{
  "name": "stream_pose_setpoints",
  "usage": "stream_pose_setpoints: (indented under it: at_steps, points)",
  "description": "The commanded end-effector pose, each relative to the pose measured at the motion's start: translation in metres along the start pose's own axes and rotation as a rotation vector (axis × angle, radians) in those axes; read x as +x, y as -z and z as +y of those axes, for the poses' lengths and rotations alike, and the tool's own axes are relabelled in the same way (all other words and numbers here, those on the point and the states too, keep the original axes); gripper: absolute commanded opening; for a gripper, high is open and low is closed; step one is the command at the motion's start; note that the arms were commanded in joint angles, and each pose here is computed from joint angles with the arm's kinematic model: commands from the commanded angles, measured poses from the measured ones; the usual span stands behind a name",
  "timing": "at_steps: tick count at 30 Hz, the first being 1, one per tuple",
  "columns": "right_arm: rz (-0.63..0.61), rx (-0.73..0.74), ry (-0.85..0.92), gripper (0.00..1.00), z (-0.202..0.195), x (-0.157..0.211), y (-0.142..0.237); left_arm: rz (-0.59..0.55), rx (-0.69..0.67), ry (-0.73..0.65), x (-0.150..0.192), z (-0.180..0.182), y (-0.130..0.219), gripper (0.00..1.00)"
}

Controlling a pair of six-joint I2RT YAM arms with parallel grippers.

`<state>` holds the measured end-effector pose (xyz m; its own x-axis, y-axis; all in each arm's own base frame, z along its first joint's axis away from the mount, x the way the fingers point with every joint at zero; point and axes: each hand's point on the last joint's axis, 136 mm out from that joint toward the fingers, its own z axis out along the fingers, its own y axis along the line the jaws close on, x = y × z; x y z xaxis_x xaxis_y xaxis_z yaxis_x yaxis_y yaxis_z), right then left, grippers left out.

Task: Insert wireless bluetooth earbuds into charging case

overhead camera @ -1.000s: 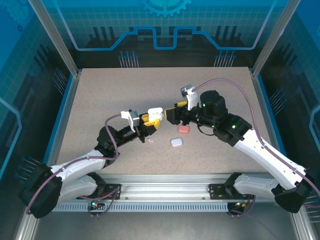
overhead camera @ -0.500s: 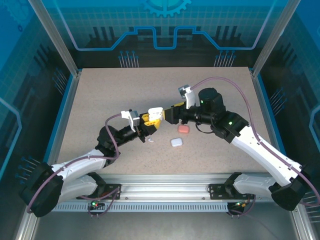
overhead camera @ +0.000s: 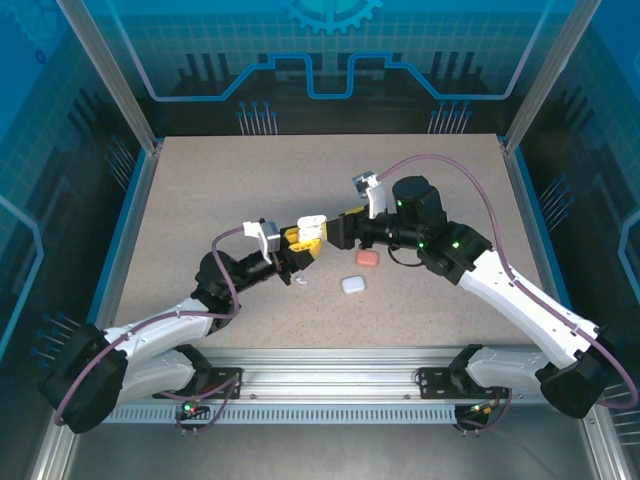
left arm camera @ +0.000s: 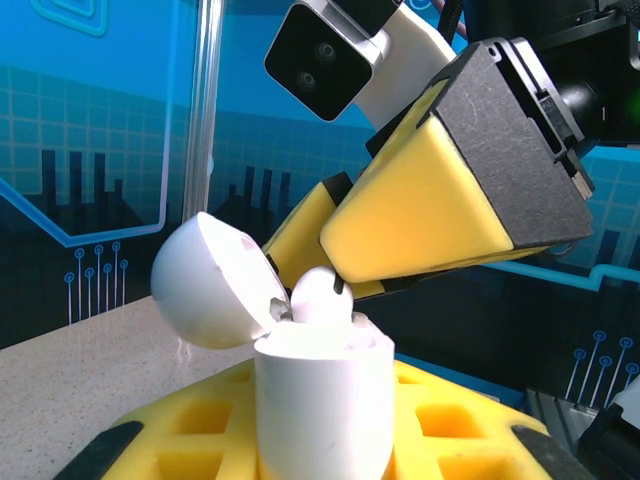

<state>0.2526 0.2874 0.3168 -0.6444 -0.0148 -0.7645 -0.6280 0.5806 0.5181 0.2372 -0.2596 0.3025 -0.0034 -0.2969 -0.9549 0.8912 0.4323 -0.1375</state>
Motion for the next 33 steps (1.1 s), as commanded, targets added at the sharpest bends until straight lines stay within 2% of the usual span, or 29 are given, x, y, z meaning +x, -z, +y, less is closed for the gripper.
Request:
stream_pose_setpoints:
  at_steps: [1,9,15,21,24,33]
  points:
    - [0.012,0.007,0.009,0.66,-0.002,0.007,0.005,-0.090,0.024,-0.059,-0.029,-0.009,-0.001,0.12]
    - [-0.075,0.037,0.064,0.68,0.002,-0.005,0.029,-0.057,-0.005,-0.097,-0.026,-0.009,0.009,0.11]
    - [-0.006,0.156,0.023,0.66,-0.030,0.019,0.015,-0.014,-0.046,-0.128,-0.028,-0.014,0.028,0.12]
    - [0.190,0.313,-0.041,0.55,-0.072,0.072,-0.033,-0.002,-0.079,-0.172,-0.043,-0.023,0.048,0.11]
    - [0.268,0.320,-0.064,0.52,-0.079,0.096,-0.063,-0.011,-0.085,-0.191,-0.050,-0.027,0.057,0.12]
    - [0.511,0.315,-0.099,0.51,-0.090,0.158,-0.144,-0.022,-0.090,-0.206,-0.061,-0.035,0.068,0.11]
